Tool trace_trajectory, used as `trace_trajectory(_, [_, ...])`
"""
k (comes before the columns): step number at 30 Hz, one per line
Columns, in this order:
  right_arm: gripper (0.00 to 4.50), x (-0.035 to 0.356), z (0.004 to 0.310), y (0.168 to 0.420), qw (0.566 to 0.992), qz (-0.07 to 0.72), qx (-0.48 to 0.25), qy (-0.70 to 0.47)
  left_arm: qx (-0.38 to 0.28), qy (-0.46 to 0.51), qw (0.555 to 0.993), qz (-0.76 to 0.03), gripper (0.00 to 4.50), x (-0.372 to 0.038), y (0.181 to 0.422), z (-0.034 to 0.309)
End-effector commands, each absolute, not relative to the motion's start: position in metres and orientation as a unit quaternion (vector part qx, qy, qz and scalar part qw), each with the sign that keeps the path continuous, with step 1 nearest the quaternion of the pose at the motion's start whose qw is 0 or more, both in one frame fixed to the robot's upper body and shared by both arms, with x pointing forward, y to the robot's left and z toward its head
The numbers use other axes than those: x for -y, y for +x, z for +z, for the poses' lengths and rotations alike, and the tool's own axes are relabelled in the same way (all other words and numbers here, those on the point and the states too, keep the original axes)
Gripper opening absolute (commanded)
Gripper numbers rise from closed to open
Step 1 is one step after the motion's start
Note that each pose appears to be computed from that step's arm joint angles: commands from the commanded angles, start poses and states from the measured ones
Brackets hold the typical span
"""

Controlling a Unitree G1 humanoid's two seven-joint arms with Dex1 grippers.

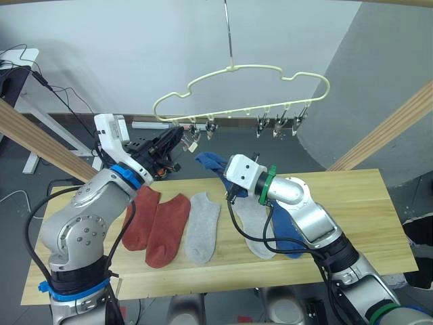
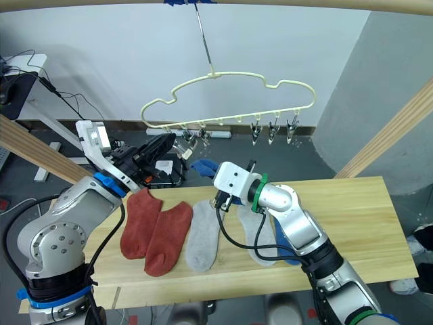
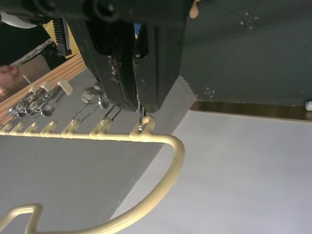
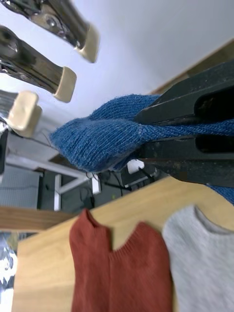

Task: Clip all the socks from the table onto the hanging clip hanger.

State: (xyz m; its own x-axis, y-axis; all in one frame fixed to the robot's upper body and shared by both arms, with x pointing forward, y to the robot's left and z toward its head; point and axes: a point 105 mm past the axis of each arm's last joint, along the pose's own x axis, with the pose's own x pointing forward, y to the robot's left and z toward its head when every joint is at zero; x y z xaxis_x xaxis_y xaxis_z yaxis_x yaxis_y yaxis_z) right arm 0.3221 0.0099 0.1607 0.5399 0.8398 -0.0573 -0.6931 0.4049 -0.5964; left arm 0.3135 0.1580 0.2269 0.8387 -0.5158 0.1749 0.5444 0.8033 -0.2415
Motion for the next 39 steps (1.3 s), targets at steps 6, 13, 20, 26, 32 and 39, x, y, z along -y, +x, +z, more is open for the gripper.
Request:
trace_trajectory(6, [0.02,-0.029,0.18,0.311,0.835,0.461,0.18,-0.242,0.084,-0.144,0.942,-0.291,0.0,-0.153,0.301,0.242])
trace_trajectory(13, [0.02,-0.041,0.184,0.306,0.837,0.465,0.189,-0.219,0.081,-0.15,0.941,-0.291,0.0,-0.151,0.3,0.241])
trace_trajectory(20, [0.02,-0.046,0.185,0.306,0.837,0.466,0.191,-0.213,0.077,-0.153,0.943,-0.285,0.0,-0.153,0.3,0.238])
trace_trajectory(26, [0.0,-0.048,0.184,0.305,0.836,0.471,0.191,-0.208,0.084,-0.152,0.949,-0.264,0.8,-0.161,0.303,0.238])
trace_trajectory(32, [0.0,-0.048,0.184,0.304,0.835,0.474,0.19,-0.204,0.076,-0.154,0.946,-0.275,2.75,-0.159,0.301,0.235])
trace_trajectory(39, [0.75,-0.049,0.179,0.302,0.831,0.492,0.171,-0.194,0.069,-0.135,0.952,-0.265,2.79,-0.164,0.3,0.23])
